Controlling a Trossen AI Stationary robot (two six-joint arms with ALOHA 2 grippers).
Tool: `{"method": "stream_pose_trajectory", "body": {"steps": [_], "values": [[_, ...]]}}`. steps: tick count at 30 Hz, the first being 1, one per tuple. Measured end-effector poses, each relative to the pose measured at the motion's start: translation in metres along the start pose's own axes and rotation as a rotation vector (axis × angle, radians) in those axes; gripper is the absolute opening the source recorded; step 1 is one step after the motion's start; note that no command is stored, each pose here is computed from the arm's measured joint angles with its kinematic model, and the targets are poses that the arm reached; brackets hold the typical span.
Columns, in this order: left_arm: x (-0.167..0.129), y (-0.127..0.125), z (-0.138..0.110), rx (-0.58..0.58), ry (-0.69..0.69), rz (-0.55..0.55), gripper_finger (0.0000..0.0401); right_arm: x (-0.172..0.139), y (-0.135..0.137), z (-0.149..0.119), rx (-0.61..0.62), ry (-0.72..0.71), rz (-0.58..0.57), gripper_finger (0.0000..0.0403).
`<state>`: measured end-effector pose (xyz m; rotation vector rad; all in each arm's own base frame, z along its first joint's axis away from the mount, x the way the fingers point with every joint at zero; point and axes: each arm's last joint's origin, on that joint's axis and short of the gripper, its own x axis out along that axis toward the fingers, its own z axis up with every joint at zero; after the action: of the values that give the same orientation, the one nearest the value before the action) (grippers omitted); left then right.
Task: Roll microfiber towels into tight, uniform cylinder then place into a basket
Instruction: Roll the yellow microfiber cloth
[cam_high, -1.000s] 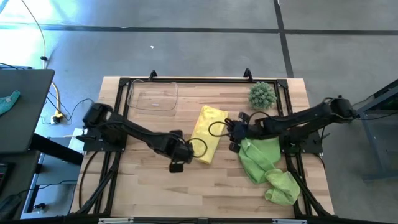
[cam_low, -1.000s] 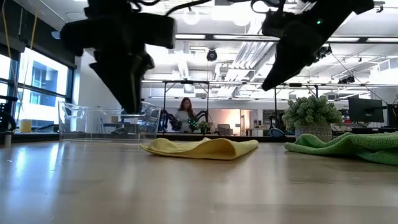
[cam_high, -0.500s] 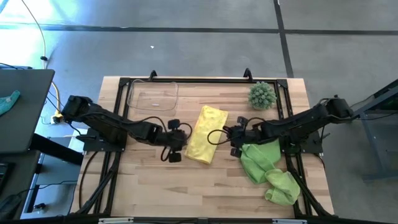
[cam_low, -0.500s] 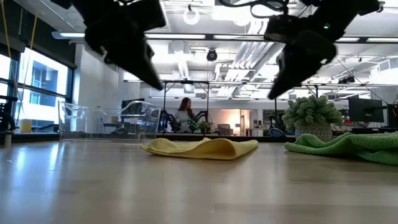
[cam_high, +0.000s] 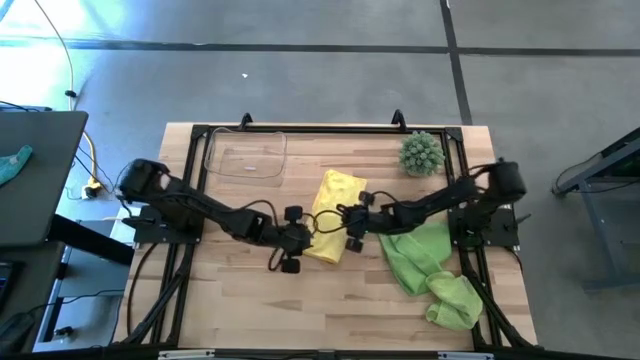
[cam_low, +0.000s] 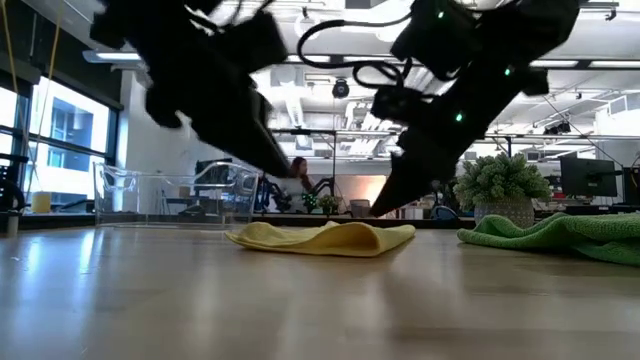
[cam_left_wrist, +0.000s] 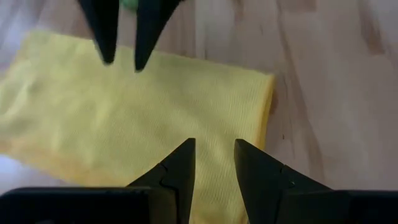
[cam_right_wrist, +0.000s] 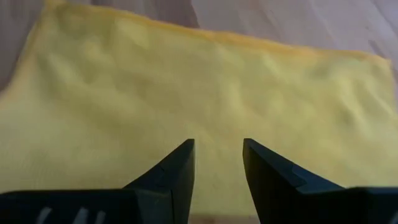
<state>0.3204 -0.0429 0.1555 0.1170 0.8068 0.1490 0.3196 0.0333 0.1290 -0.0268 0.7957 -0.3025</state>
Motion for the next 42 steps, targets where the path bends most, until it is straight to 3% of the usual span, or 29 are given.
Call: {"method": "stream_pose_trajectory", "body": {"steps": [9, 13, 17, 20, 23, 31, 36, 39, 42], "values": [[0.028, -0.005, -0.012, 0.074, 0.02, -0.079, 0.0101, 0.016, 0.005, -0.014, -0.027, 0.064, -0.005, 0.0128], [0.031, -0.003, -0.005, -0.006, -0.046, -0.131, 0.0101, 0.015, 0.003, -0.015, -0.173, 0.081, 0.004, 0.0128], [0.029, -0.003, 0.01, -0.13, -0.205, -0.118, 0.0101, 0.013, -0.002, -0.012, -0.297, 0.099, 0.088, 0.0128], [0.026, -0.003, 0.019, -0.17, -0.29, -0.126, 0.0101, 0.004, -0.012, -0.009, -0.345, 0.126, 0.169, 0.0128], [0.024, -0.004, 0.024, -0.181, -0.345, -0.129, 0.0101, -0.01, -0.023, -0.004, -0.342, 0.143, 0.179, 0.0128], [0.026, -0.004, 0.017, -0.168, -0.274, -0.118, 0.0101, -0.037, -0.028, 0.002, -0.357, 0.153, 0.187, 0.0128], [0.027, -0.007, 0.011, -0.121, -0.211, -0.175, 0.0101, -0.055, -0.021, -0.005, -0.32, 0.242, 0.202, 0.0128], [0.029, -0.007, 0.004, -0.01, -0.137, -0.188, 0.0101, -0.072, -0.014, -0.012, -0.279, 0.309, 0.203, 0.0128], [0.029, -0.007, -0.003, 0.146, -0.082, -0.18, 0.0101, -0.09, -0.006, -0.012, -0.235, 0.279, 0.164, 0.0128]]}}
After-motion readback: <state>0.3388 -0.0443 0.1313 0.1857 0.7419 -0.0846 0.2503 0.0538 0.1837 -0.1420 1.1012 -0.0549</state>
